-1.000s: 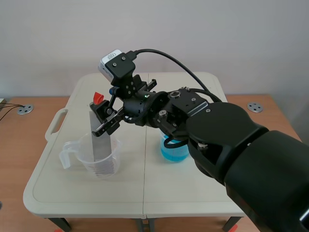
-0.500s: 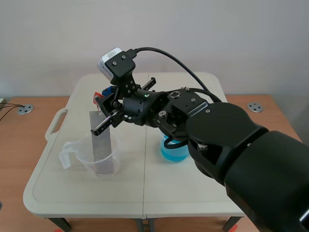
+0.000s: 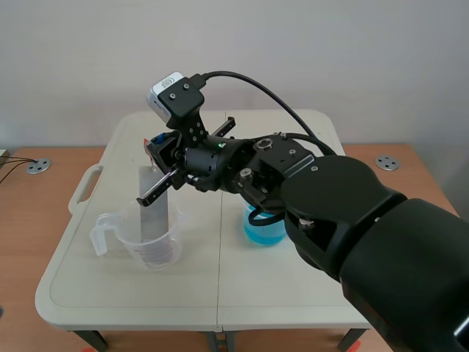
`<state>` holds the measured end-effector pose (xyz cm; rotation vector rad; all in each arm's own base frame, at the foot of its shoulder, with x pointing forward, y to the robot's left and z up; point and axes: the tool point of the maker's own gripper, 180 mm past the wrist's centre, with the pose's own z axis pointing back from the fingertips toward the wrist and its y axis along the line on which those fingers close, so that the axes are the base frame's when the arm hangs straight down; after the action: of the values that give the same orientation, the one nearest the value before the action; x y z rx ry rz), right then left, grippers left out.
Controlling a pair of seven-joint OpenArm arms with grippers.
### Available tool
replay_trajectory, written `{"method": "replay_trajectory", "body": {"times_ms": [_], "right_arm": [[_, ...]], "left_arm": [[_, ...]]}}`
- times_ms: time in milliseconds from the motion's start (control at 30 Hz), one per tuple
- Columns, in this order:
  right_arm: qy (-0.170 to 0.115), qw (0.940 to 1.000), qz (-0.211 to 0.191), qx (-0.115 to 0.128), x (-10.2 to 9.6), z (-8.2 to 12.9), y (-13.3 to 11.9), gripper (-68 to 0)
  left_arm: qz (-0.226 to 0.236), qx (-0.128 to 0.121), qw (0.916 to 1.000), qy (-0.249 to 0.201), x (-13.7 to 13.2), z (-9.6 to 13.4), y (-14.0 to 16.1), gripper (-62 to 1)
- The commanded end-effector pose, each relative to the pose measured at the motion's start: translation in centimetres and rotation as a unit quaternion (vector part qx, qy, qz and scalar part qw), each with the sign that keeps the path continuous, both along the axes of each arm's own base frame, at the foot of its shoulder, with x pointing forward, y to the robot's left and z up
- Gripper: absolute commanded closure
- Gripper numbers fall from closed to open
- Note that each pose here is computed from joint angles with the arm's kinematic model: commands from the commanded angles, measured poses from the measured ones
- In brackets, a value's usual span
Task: Hold the metal plate by the orange handle, dip it into the blue solution, take it out and point at it, then put the plate back in the beaker on the left.
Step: 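Lift the metal plate out of the left beaker, then move the plate over the blue solution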
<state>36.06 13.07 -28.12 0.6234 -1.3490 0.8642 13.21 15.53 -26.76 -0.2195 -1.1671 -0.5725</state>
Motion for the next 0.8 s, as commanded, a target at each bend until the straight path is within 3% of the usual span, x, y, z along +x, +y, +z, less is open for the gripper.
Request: {"method": "replay_trajectory", "body": {"times_ms": [0, 400, 767], "right_arm": [[-0.022, 0.9994, 0.011, 0.024, 0.4, 2.2, 0.7, -1.1], [-0.008, 0.9944, 0.092, 0.052, -2.2, 2.7, 2.2, -1.1], [0.014, 0.9822, 0.175, 0.066, -5.1, 2.6, 1.9, -1.1]], "left_arm": [[0.001, -0.009, 0.9999, -0.012, 0.3, 0.6, -0.1, -3.6], [0.001, -0.009, 0.9999, -0.012, 0.3, 0.6, -0.1, -3.6], [0.001, -0.009, 0.9999, -0.013, 0.3, 0.7, -0.1, -3.6]]}}
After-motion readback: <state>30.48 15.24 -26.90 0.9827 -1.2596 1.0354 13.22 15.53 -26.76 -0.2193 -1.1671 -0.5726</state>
